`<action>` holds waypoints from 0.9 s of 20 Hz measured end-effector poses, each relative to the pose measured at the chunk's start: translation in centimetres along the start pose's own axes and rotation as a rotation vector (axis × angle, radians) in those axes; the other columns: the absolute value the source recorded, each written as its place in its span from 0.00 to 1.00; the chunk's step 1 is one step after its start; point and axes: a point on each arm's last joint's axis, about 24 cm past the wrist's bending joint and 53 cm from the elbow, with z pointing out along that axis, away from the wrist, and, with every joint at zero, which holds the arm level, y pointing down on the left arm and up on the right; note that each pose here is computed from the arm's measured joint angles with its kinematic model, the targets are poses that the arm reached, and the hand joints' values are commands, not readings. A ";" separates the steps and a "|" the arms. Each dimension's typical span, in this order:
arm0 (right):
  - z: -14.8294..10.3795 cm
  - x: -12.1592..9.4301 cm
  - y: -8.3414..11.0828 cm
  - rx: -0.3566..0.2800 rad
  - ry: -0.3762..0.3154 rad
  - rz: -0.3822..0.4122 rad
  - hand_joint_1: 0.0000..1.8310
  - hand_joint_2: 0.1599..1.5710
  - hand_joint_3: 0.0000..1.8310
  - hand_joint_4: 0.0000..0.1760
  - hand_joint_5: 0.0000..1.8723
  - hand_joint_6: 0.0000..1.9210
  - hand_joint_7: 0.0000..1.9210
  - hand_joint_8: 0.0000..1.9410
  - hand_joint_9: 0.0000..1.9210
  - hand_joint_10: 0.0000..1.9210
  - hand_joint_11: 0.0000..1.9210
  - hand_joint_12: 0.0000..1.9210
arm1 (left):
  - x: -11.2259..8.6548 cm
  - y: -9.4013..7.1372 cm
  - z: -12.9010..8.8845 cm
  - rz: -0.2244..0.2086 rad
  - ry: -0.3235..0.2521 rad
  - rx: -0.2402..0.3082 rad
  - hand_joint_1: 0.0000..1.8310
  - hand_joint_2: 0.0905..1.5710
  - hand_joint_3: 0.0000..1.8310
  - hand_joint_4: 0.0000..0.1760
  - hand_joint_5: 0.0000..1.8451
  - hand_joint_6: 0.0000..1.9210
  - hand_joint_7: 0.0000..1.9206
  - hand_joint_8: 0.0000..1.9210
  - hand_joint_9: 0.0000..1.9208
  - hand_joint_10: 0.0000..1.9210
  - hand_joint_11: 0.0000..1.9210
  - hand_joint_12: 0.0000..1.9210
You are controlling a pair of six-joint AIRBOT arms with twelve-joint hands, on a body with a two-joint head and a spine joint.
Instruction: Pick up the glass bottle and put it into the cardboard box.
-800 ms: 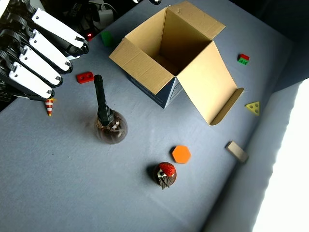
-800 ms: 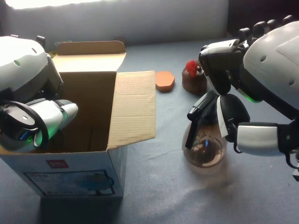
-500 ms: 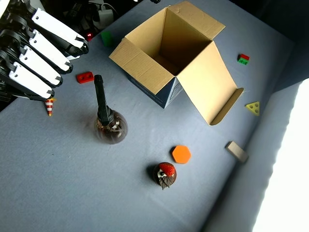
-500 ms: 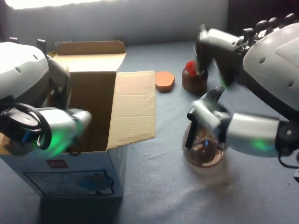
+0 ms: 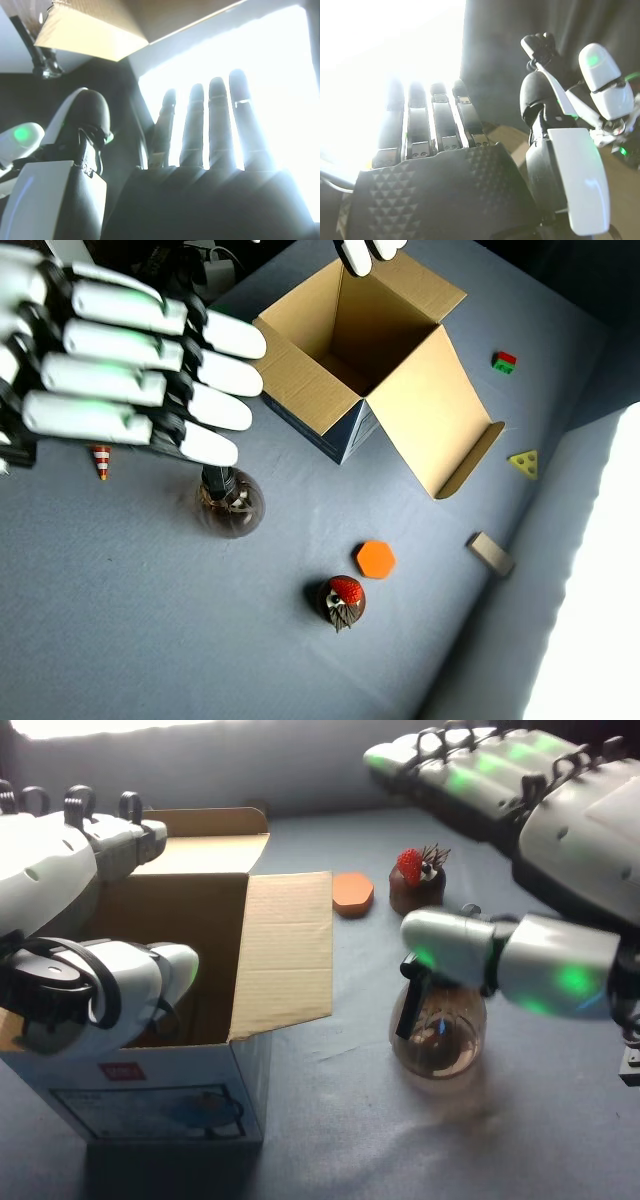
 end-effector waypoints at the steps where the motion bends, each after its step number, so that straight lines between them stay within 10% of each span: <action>1: -0.1 0.9 0.1 -0.037 0.047 0.010 0.08 0.80 0.00 0.00 0.00 0.02 0.02 0.00 0.00 0.10 0.00 0.16 | 0.0 -0.1 -0.1 0.001 -0.003 -0.003 0.12 0.83 0.00 0.34 0.05 0.00 0.05 0.00 0.07 0.00 0.00 0.37; 11: 0.4 0.5 -2.9 -0.150 0.208 -0.065 0.08 0.81 0.00 0.00 0.00 0.00 0.00 0.00 0.00 0.03 0.00 0.00 | -0.1 1.1 -3.8 -0.048 -0.001 -0.136 0.12 0.82 0.00 0.34 0.05 0.00 0.06 0.00 0.08 0.00 0.00 0.40; 18: 1.5 0.0 -4.9 -0.173 0.301 0.034 0.07 0.80 0.00 0.00 0.00 0.00 0.00 0.00 0.00 0.03 0.00 0.00 | 2.3 1.9 -6.7 -0.025 0.055 -0.192 0.11 0.83 0.00 0.33 0.06 0.00 0.06 0.00 0.09 0.00 0.00 0.40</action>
